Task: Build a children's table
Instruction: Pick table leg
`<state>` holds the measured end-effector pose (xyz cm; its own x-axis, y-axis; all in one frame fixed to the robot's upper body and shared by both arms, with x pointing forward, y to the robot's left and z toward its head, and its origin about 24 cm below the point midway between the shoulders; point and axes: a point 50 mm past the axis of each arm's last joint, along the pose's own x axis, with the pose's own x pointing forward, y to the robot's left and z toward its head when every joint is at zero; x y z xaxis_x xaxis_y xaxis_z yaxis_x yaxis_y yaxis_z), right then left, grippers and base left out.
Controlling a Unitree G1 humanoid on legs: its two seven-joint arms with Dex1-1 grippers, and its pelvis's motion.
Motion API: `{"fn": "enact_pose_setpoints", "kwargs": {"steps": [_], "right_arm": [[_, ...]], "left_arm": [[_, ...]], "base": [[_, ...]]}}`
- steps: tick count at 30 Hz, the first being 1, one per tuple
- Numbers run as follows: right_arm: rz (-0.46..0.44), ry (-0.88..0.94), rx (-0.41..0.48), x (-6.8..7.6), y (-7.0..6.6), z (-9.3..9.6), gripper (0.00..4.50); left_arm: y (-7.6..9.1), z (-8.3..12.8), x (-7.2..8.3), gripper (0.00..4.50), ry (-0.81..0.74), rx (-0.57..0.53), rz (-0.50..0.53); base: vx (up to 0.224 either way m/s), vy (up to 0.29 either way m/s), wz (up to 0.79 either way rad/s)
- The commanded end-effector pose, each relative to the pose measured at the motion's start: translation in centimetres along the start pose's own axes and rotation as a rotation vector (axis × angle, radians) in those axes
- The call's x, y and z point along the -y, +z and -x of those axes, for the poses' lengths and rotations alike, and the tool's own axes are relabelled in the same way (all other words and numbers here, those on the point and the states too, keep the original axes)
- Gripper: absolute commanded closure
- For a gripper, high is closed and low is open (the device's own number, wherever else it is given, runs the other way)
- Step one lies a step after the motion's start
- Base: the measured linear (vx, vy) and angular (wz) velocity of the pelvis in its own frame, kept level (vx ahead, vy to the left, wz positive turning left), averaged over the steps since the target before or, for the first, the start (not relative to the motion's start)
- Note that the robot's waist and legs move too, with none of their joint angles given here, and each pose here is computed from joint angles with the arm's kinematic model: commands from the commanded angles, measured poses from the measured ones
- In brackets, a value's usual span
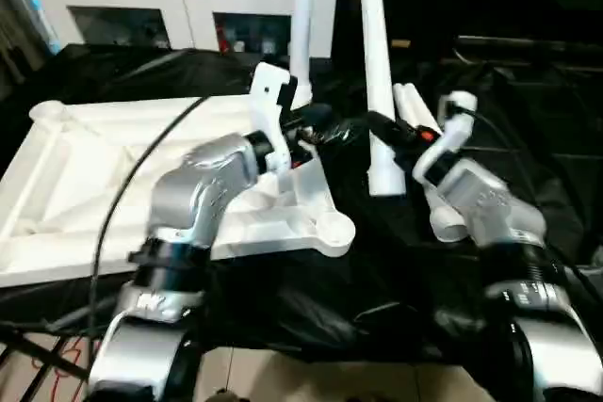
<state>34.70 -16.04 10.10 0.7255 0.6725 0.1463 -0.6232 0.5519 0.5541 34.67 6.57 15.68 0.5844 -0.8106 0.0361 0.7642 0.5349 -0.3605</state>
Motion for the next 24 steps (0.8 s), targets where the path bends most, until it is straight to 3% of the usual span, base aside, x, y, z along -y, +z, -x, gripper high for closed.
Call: {"fn": "enact_pose_setpoints", "kwargs": {"steps": [1, 9, 17, 22, 23, 24], "right_arm": [[0.016, 0.119, 0.022, -1.3, 0.9, -0.1, 2.66], [0.018, 0.260, -0.011, -3.1, -0.1, 0.5, 2.66], [0.057, 0.290, -0.079, -3.8, -0.7, 0.3, 2.66], [0.180, 0.210, -0.159, -4.1, -1.8, -0.7, 2.66], [0.243, 0.082, -0.181, -3.6, -2.6, -1.9, 2.66], [0.243, 0.082, -0.181, -3.6, -2.6, -1.9, 2.66]], "left_arm": [[0.5, -0.6, 0.3, 0.61, -0.014, 0.010, 0.034], [1.1, -1.8, 1.2, 0.61, -0.056, 0.069, 0.197], [0.8, -2.5, 1.1, 0.61, -0.010, 0.066, 0.241], [0.8, -2.6, 0.4, 0.99, 0.073, 0.065, 0.252], [1.0, -2.5, -0.1, 1.21, 0.154, 0.061, 0.253], [1.0, -2.5, -0.1, 1.21, 0.154, 0.061, 0.253]], "base": [[0.000, 0.000, 0.00], [0.000, 0.000, 0.00], [0.000, 0.000, 0.00], [0.000, 0.000, 0.00], [0.000, 0.000, 0.00], [0.000, 0.000, 0.00]]}}
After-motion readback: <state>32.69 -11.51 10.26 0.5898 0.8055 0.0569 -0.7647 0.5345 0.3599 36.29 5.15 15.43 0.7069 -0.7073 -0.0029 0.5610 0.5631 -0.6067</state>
